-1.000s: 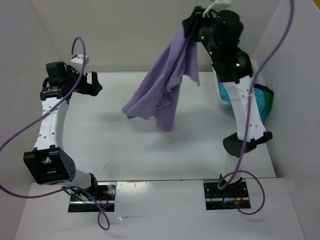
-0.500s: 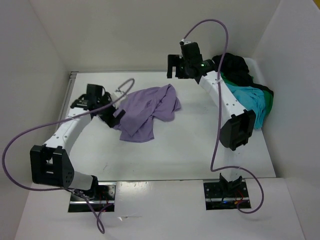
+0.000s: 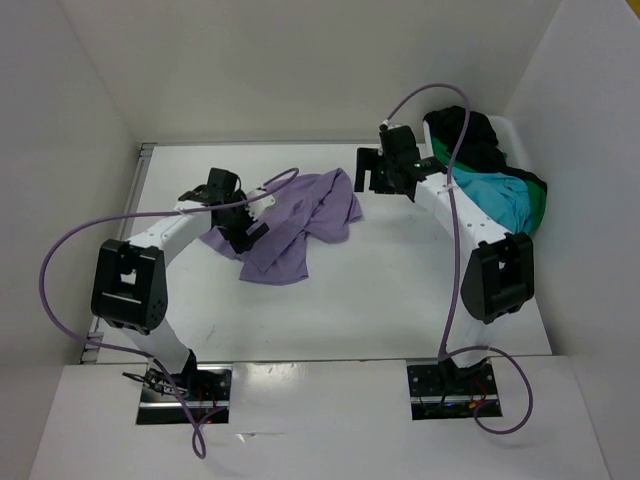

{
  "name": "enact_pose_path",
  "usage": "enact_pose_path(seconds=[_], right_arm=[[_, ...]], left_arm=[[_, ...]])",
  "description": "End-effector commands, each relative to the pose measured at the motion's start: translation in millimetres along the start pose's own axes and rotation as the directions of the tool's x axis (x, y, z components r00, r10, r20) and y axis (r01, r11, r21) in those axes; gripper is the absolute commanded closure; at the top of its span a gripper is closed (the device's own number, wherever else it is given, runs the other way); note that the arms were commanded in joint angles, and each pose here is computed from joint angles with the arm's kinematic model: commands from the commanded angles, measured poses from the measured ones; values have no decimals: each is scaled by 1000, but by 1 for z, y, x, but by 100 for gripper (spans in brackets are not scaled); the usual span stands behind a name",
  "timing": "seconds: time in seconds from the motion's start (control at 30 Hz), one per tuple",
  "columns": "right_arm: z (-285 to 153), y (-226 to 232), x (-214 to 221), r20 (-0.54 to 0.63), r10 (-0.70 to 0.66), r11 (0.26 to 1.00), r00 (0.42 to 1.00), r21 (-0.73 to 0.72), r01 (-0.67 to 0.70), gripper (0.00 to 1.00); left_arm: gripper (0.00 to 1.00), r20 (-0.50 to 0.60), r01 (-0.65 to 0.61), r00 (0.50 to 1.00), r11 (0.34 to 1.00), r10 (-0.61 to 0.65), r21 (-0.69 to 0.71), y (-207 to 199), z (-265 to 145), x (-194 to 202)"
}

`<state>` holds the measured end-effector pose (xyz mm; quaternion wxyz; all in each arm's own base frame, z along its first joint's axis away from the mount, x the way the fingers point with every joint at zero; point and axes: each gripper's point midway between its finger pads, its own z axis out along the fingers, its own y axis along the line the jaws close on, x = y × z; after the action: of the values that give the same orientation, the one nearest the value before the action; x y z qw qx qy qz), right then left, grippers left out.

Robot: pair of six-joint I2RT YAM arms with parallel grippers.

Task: Fold and stack the t-shirts
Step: Move the tshirt to the center of the board

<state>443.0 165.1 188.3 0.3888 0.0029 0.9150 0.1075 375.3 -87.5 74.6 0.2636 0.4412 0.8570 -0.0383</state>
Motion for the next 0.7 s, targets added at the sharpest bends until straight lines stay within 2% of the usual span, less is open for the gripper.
enact_pose_path(seconds=[0.0,0.07,0.2,0.23,0.33,0.37,0.5,0.67], right_arm=[[-15,-14,-29,127,76,997,989,-19,-74,8],[-9,-26,-18,104,99,995,990,3,-100,12],[12,-39,-1,48,124,991,991,33,-126,19],[23,-42,8,19,133,990,991,46,-134,22],[41,-35,19,-37,134,991,990,13,-134,29],[45,-32,20,-43,134,991,990,-6,-135,31],[65,-25,35,-106,134,989,985,-48,-140,33],[93,-15,55,-178,120,990,977,-58,-132,34]], left_arm=[[8,44,-15,999,998,12,56,-14,5,-16],[8,40,-37,999,995,33,91,-28,11,-19],[15,14,-26,1000,990,24,137,-45,21,-11],[26,9,-32,999,989,31,147,-51,23,-10],[46,-21,-43,999,987,47,157,-53,30,0],[59,-37,-40,998,987,46,158,-54,29,4],[92,-37,-47,998,991,52,123,-45,23,-2],[100,-15,-35,999,994,37,104,-40,8,-15]])
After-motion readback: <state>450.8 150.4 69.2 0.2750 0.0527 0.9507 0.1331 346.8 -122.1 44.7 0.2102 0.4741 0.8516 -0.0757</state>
